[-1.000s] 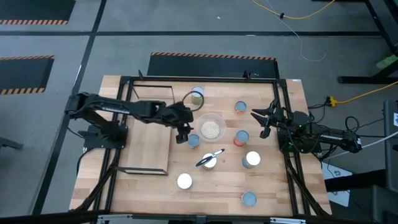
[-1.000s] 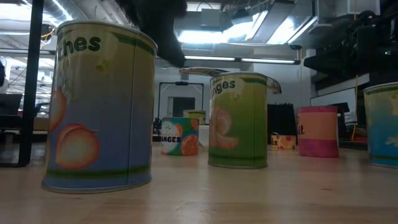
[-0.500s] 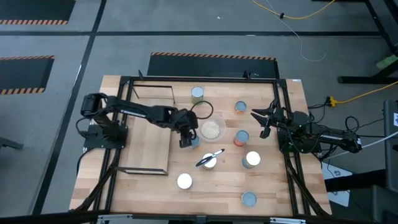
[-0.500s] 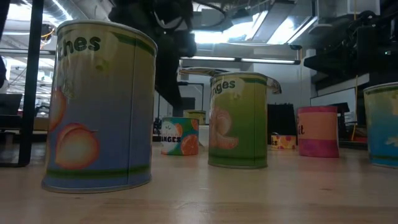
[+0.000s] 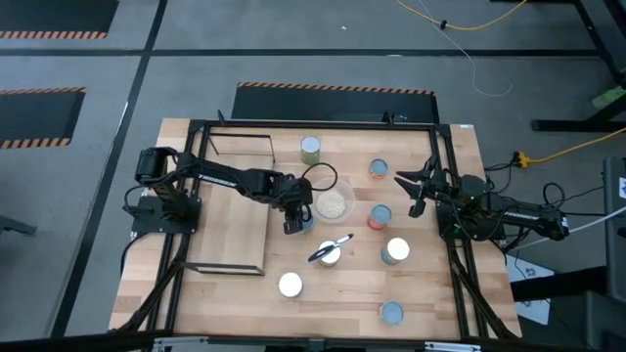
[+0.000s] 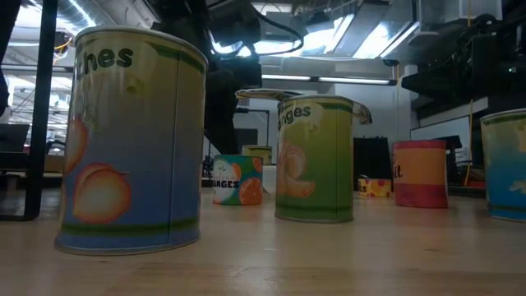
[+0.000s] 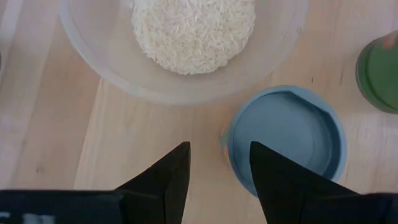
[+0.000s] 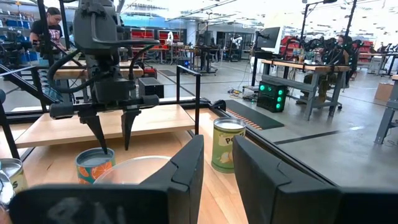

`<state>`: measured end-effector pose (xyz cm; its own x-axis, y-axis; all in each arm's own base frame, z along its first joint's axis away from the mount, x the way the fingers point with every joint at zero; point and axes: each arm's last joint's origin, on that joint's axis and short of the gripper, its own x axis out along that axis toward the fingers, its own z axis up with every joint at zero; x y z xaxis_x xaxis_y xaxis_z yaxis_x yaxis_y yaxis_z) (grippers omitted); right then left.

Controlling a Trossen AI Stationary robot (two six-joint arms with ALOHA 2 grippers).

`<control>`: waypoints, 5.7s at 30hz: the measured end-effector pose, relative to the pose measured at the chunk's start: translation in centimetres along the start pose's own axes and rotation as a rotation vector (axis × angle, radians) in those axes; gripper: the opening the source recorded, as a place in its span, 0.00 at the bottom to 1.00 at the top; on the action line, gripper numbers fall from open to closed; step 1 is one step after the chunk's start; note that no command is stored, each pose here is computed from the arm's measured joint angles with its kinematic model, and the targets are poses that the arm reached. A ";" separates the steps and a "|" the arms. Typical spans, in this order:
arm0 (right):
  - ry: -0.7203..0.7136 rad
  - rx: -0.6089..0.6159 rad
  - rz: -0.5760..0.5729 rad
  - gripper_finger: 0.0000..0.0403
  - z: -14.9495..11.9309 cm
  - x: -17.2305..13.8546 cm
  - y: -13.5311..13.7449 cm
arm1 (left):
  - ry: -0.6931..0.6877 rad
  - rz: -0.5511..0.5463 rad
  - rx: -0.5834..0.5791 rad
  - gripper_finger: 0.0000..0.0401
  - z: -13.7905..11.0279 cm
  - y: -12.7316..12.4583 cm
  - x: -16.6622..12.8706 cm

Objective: Pick and place cans onto a shelf
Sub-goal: Put the canned oranges on the shelf, then put the canned apple on the shelf

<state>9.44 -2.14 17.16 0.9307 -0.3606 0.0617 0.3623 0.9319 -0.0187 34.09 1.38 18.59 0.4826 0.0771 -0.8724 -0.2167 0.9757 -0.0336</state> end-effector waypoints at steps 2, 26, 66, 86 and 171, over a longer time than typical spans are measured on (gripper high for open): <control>0.001 0.000 0.000 0.22 0.0 0.0 0.0 | -0.001 0.000 -0.001 0.40 0.0 0.0 0.0; 0.000 0.000 0.000 0.22 0.0 0.0 0.0 | 0.053 -0.017 0.001 0.18 -0.5 0.0 0.0; 0.000 -0.003 0.000 0.22 0.0 0.0 0.0 | -0.020 0.053 -0.627 0.00 -8.8 -4.0 -18.9; 0.001 -0.003 0.000 0.22 0.0 0.0 0.0 | 0.199 0.341 -0.764 0.00 -16.2 -10.3 -18.9; -0.111 0.104 -0.015 0.30 1.1 -0.1 -0.1 | -0.373 0.279 -0.454 0.20 -11.8 -3.7 -22.8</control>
<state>9.30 -2.16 18.24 0.9119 -0.3729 0.1715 0.3633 0.9277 0.0856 13.89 -6.43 32.90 0.6008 0.4611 -0.6530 -0.6742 0.7312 -0.1040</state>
